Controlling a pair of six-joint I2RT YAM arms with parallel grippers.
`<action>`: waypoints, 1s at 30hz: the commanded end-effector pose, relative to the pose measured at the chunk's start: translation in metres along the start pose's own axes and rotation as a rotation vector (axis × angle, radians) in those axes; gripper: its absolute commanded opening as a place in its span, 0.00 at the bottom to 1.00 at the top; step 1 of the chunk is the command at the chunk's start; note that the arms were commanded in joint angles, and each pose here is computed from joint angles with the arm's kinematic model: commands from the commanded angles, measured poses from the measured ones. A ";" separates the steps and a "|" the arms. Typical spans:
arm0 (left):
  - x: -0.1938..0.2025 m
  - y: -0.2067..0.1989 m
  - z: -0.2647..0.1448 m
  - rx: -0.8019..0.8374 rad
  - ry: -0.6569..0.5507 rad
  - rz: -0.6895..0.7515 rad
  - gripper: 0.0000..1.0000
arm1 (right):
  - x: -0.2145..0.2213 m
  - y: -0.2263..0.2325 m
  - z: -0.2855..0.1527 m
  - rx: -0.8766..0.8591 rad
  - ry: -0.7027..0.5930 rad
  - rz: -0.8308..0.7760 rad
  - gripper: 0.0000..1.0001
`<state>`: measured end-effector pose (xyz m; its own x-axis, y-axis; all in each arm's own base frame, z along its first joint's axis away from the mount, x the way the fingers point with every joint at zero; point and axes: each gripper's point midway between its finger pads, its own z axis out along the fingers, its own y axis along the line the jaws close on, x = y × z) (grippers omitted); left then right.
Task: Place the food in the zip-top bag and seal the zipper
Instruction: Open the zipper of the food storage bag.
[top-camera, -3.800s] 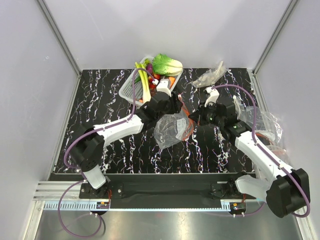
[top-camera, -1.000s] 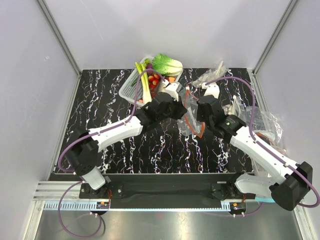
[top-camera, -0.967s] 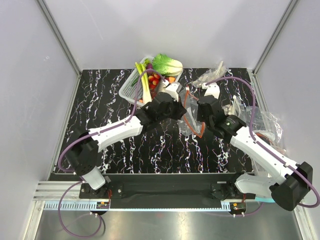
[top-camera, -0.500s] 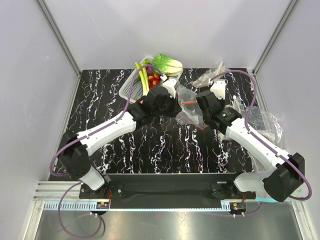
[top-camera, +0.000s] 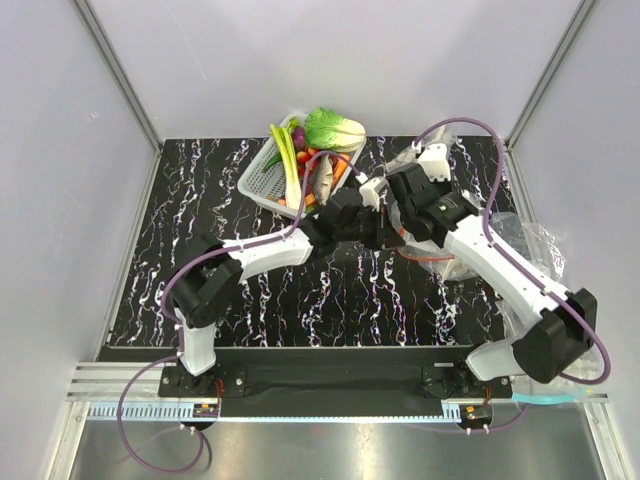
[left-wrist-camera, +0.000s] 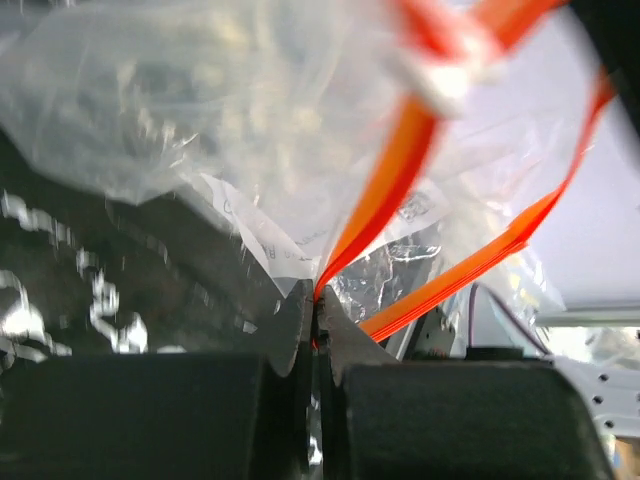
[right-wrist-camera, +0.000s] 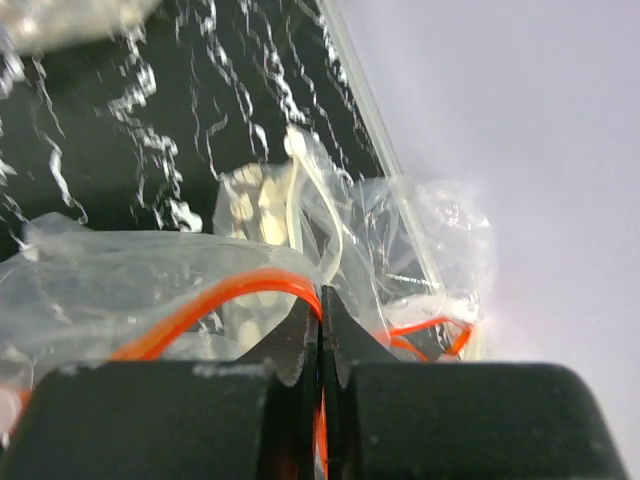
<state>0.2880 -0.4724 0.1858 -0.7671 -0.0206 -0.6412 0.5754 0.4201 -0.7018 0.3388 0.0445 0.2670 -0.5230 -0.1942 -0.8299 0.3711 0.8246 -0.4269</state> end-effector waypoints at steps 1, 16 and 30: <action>-0.010 -0.020 -0.005 0.117 -0.065 -0.029 0.00 | 0.012 -0.003 0.002 0.048 0.055 -0.047 0.00; 0.059 0.052 -0.061 -0.168 0.020 0.025 0.00 | 0.066 0.102 -0.026 -0.378 0.168 0.024 0.00; 0.077 0.127 -0.125 -0.456 0.025 0.022 0.00 | 0.070 0.087 -0.015 -0.252 0.148 -0.024 0.02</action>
<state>0.2563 -0.3279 0.0922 -0.7896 -0.0067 -0.6136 0.4247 0.7156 -0.5545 0.3142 0.1164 0.1520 -0.6925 -0.1858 -0.6971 0.0979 0.9331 -0.3459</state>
